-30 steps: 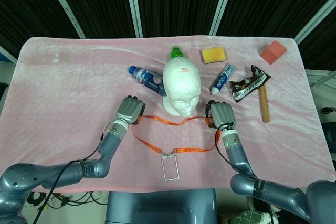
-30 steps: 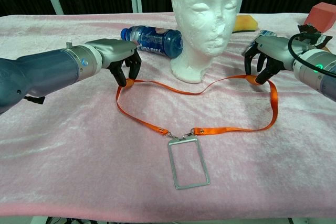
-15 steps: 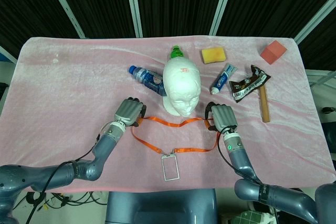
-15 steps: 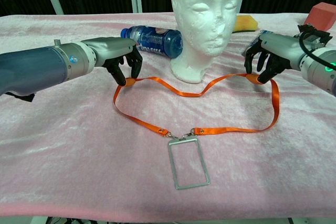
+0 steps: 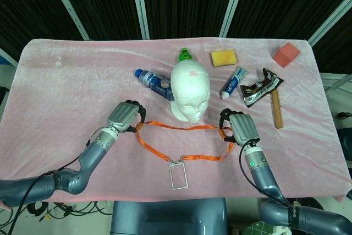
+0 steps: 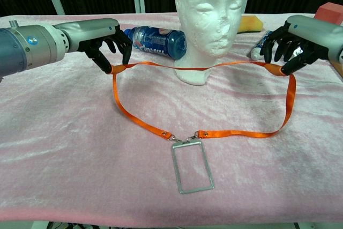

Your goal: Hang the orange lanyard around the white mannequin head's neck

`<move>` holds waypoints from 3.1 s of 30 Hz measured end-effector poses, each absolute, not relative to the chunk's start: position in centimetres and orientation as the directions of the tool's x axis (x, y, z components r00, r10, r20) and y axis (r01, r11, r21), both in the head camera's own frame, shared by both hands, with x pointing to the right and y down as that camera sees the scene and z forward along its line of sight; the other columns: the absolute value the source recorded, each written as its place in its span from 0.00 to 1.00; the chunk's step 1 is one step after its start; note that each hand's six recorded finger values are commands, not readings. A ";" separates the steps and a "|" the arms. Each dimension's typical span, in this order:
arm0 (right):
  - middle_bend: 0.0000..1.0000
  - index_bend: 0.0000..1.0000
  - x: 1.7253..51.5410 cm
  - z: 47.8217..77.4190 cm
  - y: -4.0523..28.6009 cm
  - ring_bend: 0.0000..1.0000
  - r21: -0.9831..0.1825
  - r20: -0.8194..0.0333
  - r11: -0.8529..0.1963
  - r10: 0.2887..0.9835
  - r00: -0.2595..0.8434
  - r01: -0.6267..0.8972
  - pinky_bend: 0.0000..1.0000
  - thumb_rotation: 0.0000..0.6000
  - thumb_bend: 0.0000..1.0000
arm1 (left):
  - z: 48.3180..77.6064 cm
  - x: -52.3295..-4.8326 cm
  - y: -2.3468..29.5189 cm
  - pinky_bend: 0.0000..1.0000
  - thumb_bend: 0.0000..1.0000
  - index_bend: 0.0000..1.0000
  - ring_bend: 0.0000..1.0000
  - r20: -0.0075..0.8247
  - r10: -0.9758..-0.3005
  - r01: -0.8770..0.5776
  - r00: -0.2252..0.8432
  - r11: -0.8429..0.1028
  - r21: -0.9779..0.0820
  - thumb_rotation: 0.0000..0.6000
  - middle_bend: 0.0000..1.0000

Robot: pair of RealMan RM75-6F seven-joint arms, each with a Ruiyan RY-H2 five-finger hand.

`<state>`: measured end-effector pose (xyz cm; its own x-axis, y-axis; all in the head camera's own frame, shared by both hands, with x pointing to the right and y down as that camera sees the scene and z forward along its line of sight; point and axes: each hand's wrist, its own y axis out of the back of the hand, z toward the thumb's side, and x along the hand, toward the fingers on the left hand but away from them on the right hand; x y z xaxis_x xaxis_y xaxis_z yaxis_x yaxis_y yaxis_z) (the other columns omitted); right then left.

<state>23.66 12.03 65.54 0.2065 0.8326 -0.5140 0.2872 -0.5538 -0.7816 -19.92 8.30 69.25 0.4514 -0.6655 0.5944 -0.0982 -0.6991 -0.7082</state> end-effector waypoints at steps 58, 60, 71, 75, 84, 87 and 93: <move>0.32 0.80 24.7 53.6 -4.1 0.40 -0.774 -0.383 -0.370 0.920 0.087 0.513 0.35 1.00 0.49 | 60.1 -18.5 -1.4 0.26 0.46 0.67 0.24 0.455 -0.801 -0.641 0.390 -0.590 -0.490 1.00 0.47; 0.32 0.80 24.8 53.6 -4.4 0.40 -0.766 -0.388 -0.372 0.918 0.085 0.525 0.35 1.00 0.49 | 60.1 -18.1 -1.5 0.27 0.46 0.67 0.24 0.451 -0.803 -0.662 0.390 -0.585 -0.469 1.00 0.47; 0.32 0.81 24.2 53.8 -6.7 0.40 -0.745 -0.402 -0.385 0.911 0.094 0.544 0.35 1.00 0.49 | 60.4 -17.6 -2.6 0.27 0.45 0.67 0.24 0.434 -0.829 -0.718 0.352 -0.537 -0.444 1.00 0.48; 0.32 0.81 23.9 54.0 -7.5 0.41 -0.745 -0.403 -0.385 0.911 0.093 0.544 0.35 1.00 0.49 | 60.9 -17.5 -3.0 0.28 0.45 0.67 0.24 0.435 -0.836 -0.725 0.334 -0.523 -0.448 1.00 0.48; 0.32 0.81 22.6 55.5 -9.2 0.41 -0.747 -0.415 -0.397 0.905 0.092 0.533 0.35 1.00 0.49 | 62.6 -17.3 -4.2 0.28 0.45 0.68 0.24 0.435 -0.852 -0.731 0.291 -0.492 -0.474 1.00 0.48; 0.32 0.81 22.3 55.7 -9.6 0.41 -0.747 -0.415 -0.398 0.905 0.093 0.533 0.35 1.00 0.49 | 62.9 -17.0 -4.7 0.28 0.45 0.68 0.24 0.432 -0.857 -0.748 0.280 -0.477 -0.461 1.00 0.48; 0.32 0.81 21.7 56.6 -10.3 0.41 -0.751 -0.423 -0.407 0.901 0.094 0.520 0.35 1.00 0.49 | 63.6 -17.0 -5.7 0.28 0.45 0.68 0.24 0.418 -0.873 -0.746 0.253 -0.451 -0.491 1.00 0.48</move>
